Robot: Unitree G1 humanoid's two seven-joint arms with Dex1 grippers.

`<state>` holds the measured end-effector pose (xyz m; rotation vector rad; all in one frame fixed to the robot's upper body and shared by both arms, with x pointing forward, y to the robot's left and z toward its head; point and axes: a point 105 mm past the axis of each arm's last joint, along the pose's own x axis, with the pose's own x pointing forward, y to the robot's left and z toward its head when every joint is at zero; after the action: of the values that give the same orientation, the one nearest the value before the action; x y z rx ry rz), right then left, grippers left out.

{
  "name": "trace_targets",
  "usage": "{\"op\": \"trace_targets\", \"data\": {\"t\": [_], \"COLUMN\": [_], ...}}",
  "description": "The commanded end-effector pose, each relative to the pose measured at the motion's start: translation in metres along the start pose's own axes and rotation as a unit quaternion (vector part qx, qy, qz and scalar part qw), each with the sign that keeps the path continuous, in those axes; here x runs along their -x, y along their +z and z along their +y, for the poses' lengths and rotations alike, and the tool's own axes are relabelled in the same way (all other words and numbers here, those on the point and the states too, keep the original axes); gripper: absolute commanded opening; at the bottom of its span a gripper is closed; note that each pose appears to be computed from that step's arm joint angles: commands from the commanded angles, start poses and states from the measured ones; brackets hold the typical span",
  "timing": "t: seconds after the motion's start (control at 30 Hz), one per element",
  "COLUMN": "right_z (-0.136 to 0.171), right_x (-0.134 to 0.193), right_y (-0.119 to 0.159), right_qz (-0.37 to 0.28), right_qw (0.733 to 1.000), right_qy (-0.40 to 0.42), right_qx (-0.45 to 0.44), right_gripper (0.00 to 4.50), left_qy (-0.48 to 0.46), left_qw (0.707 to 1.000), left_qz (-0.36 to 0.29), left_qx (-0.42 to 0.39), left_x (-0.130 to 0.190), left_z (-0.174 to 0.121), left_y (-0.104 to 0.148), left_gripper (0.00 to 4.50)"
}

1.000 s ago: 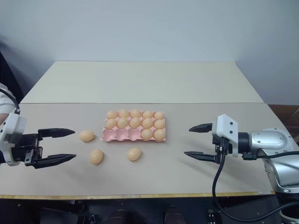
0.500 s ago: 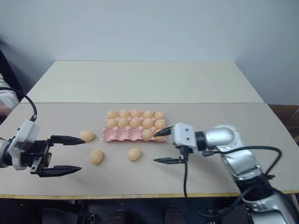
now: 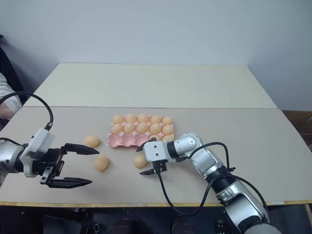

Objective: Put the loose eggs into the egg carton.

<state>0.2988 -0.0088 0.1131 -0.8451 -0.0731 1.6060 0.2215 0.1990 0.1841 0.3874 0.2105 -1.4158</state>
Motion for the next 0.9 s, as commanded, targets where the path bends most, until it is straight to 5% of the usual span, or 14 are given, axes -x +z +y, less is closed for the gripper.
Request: {"op": "trace_targets", "data": {"t": [0.03, 0.13, 0.37, 0.63, 0.9], "right_z": [-0.005, -0.006, -0.011, -0.043, -0.079], "right_x": [-0.004, -0.008, -0.001, 0.021, 0.021], "right_y": [0.004, 0.002, 0.011, 0.048, 0.023], "right_qz": [0.001, -0.007, -0.025, -0.09, -0.03], "right_qw": [0.999, 1.0, 0.999, 0.989, 0.974], "right_qy": [0.002, -0.011, -0.041, -0.113, -0.225], "right_qx": [0.034, 0.018, 0.013, -0.013, -0.029], "right_gripper": [4.46, 3.98, 1.97, 1.97, 1.97], "left_qy": [0.004, 0.008, 0.023, 0.111, 0.111], "left_qw": [1.0, 0.999, 0.999, 0.99, 0.988], "left_qz": [0.005, 0.021, 0.014, -0.082, -0.1], "left_qx": [-0.017, -0.025, -0.023, -0.028, -0.027], "left_x": [0.002, 0.003, 0.005, 0.029, 0.022], "left_z": [-0.003, -0.004, -0.005, 0.022, 0.024], "left_y": [0.003, -0.001, 0.002, 0.042, 0.048], "left_gripper": [4.5, 4.5, 4.5, 4.5, 4.5]}}
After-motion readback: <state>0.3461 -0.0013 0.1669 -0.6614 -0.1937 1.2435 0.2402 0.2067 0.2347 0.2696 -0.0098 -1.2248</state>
